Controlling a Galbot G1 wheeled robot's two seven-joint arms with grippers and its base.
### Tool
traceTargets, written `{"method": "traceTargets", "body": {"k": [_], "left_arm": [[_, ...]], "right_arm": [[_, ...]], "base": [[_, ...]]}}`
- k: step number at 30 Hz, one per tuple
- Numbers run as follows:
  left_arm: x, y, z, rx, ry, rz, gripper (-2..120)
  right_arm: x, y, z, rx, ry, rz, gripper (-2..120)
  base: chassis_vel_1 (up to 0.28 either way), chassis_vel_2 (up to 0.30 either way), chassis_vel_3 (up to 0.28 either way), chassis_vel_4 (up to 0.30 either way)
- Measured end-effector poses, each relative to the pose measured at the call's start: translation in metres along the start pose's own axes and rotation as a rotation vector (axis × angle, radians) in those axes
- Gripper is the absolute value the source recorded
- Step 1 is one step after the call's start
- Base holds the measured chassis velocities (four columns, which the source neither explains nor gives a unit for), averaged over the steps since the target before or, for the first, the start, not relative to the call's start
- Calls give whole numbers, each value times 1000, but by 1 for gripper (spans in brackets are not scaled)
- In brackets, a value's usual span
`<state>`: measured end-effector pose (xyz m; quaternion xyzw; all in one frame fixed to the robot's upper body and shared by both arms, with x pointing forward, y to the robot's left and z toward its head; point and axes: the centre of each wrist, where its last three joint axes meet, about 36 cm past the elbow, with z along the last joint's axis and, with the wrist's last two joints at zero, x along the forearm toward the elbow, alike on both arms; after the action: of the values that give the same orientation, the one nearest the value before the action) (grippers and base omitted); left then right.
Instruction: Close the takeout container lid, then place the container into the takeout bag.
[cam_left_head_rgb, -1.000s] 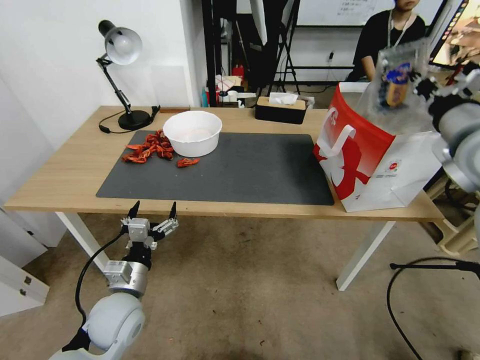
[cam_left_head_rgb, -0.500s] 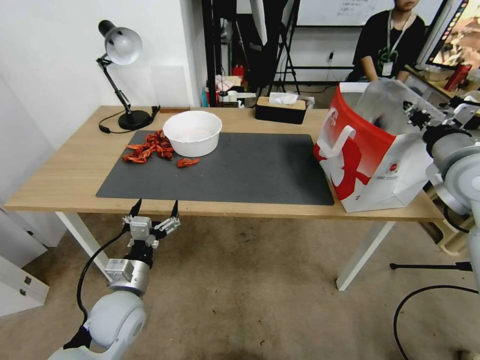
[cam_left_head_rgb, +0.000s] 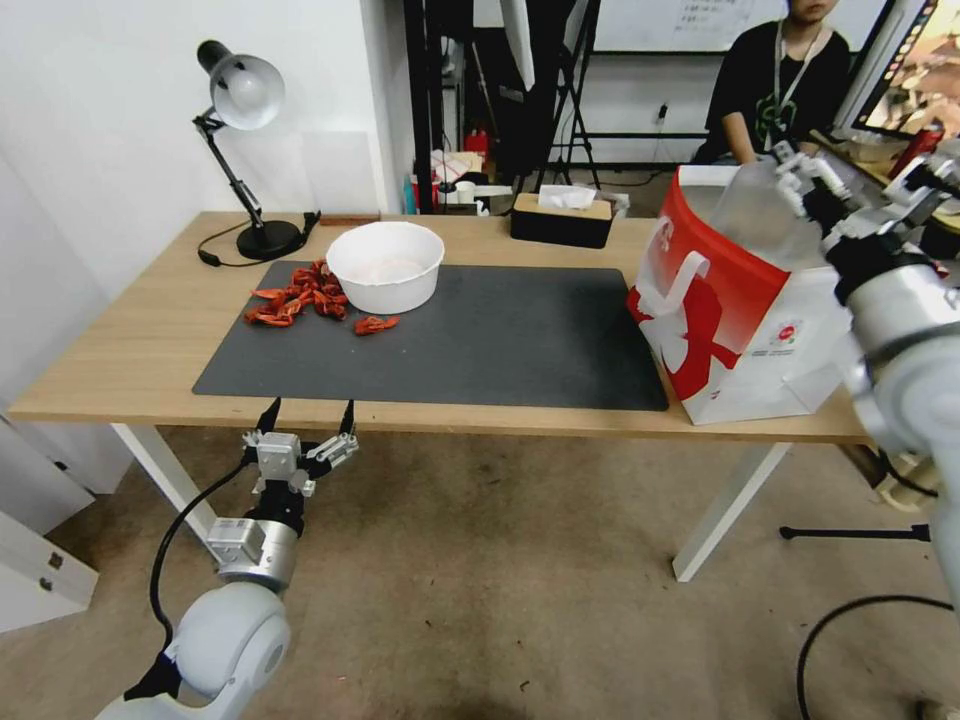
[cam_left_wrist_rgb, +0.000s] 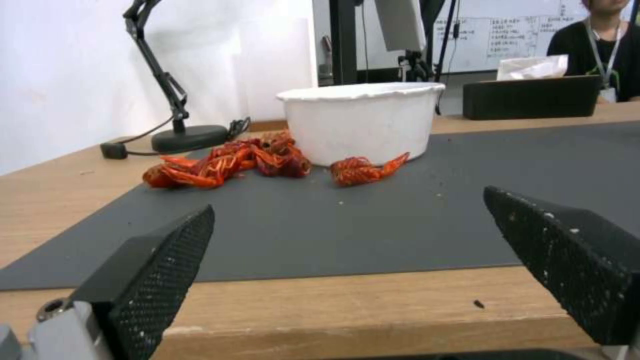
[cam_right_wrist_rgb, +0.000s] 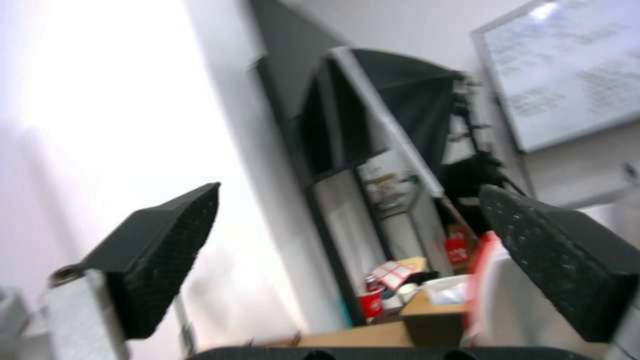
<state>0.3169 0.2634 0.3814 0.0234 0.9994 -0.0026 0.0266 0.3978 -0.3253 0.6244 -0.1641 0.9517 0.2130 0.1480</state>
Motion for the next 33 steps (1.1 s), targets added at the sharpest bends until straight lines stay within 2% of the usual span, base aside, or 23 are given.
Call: {"method": "traceTargets", "body": {"k": [1, 4, 5, 7, 8, 11, 12, 13, 15, 19, 24, 27, 28, 32, 33], "left_arm": [[0, 0, 0, 0, 0, 0, 100], [0, -1, 0, 4, -1, -2, 100], [0, -1, 0, 4, -1, -2, 100], [0, -1, 0, 6, -1, -3, 100], [0, -1, 0, 6, -1, -3, 100], [0, -2, 1, 8, -3, -6, 100], [0, -2, 1, 8, -3, -6, 100], [0, -3, 1, 9, -3, -7, 100], [1, -3, 1, 11, -3, -8, 100], [1, -5, 2, 15, -5, -11, 100], [1, -6, 2, 16, -5, -11, 100], [1, -7, 2, 18, -5, -12, 100], [1, -7, 2, 18, -5, -12, 100], [4, -9, 4, 23, 1, -14, 100], [4, -9, 4, 23, 1, -14, 100]], "right_arm": [[0, 0, 0, 0, 0, 0, 97], [21, 19, 19, 123, 39, -95, 100], [21, 19, 19, 123, 39, -95, 100], [36, 30, 35, 226, 67, -113, 100], [36, 30, 35, 226, 67, -113, 100], [65, 44, 63, 394, 119, -70, 100], [65, 44, 63, 394, 119, -70, 100], [80, 50, 74, 449, 142, -24, 100], [95, 57, 86, 488, 157, 34, 100], [119, 59, 107, 540, 159, 90, 100], [138, 59, 131, 544, 181, 142, 100], [155, 62, 158, 529, 214, 188, 100], [155, 62, 158, 529, 214, 188, 100], [174, 55, 199, 540, 250, 239, 100], [174, 55, 199, 540, 250, 239, 100]], "base": [[0, 0, 0, 0], [0, 0, 0, 0], [0, 0, 0, 0], [0, 0, 0, 0], [0, 0, 0, 0], [0, 0, 0, 0], [0, 0, 0, 0], [0, 0, 0, 0], [0, 0, 0, 0], [0, 0, 0, 0], [0, 0, 0, 0], [0, 0, 0, 0], [0, 0, 0, 0], [0, 0, 0, 0], [0, 0, 0, 0]]}}
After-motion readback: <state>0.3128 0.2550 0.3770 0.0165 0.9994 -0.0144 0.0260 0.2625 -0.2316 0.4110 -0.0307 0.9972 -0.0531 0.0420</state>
